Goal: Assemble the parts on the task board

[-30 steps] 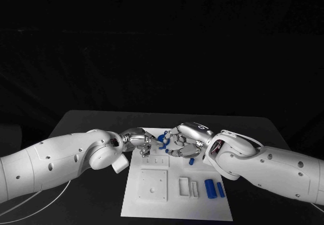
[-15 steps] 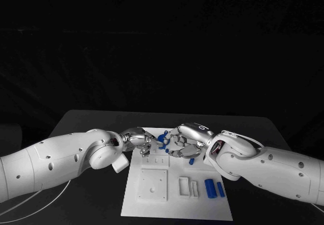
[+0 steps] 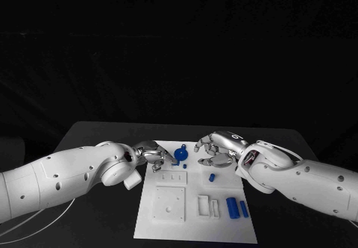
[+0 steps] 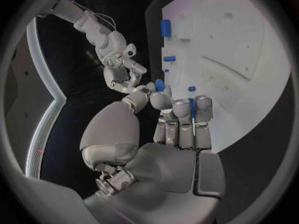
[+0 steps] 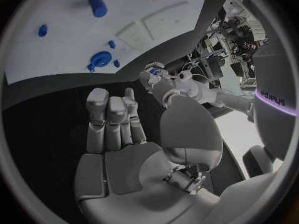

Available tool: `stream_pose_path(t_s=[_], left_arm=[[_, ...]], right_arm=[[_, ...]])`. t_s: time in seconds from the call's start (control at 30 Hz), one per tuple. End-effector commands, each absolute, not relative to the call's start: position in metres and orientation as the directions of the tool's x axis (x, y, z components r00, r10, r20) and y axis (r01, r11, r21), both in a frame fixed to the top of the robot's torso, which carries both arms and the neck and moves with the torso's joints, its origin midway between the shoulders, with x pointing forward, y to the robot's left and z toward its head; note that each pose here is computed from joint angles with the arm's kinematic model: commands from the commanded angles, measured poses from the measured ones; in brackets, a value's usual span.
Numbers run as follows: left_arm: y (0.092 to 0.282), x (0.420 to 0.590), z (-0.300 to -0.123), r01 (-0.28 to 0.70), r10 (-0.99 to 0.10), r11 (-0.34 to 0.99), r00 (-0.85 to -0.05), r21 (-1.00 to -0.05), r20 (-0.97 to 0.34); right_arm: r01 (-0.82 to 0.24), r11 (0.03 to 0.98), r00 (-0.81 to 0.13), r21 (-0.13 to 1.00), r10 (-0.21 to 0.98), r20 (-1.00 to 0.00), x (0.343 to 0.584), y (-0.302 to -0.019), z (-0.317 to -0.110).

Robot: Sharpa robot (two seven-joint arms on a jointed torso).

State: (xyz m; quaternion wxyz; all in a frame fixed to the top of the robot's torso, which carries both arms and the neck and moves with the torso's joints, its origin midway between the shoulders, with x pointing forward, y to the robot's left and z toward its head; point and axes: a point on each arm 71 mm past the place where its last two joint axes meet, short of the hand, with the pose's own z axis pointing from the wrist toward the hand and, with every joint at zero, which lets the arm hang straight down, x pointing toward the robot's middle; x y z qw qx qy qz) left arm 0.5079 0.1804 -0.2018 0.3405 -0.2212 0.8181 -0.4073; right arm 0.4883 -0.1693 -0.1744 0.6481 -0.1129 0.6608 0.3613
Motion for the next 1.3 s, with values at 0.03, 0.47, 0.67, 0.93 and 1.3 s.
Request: stream_pose_path(t_s=[0.03,0.47,0.67,0.93,1.3], left_arm=[[0.185,0.512,-0.204,-0.093,-0.601,0.706,-0.603,-0.702,-0.524],[0.163,0.515,-0.207,-0.039,-0.443,0.848,-0.598,-0.528,-0.668],[0.149,0.517,-0.208,0.002,-0.374,0.883,-0.599,-0.469,-0.708],[0.139,0.516,-0.211,0.03,-0.319,0.904,-0.618,-0.427,-0.719],[0.136,0.514,-0.215,0.053,-0.281,0.914,-0.632,-0.402,-0.722]], right_arm=[[-0.584,0.734,-0.115,0.346,0.347,-0.931,0.496,-0.18,-0.169],[-0.519,0.786,-0.056,0.336,0.362,-0.931,0.522,-0.207,-0.153],[-0.504,0.798,-0.046,0.331,0.358,-0.933,0.529,-0.211,-0.152],[-0.494,0.805,-0.043,0.328,0.354,-0.934,0.533,-0.213,-0.151],[-0.49,0.808,-0.042,0.326,0.352,-0.935,0.534,-0.214,-0.15]])
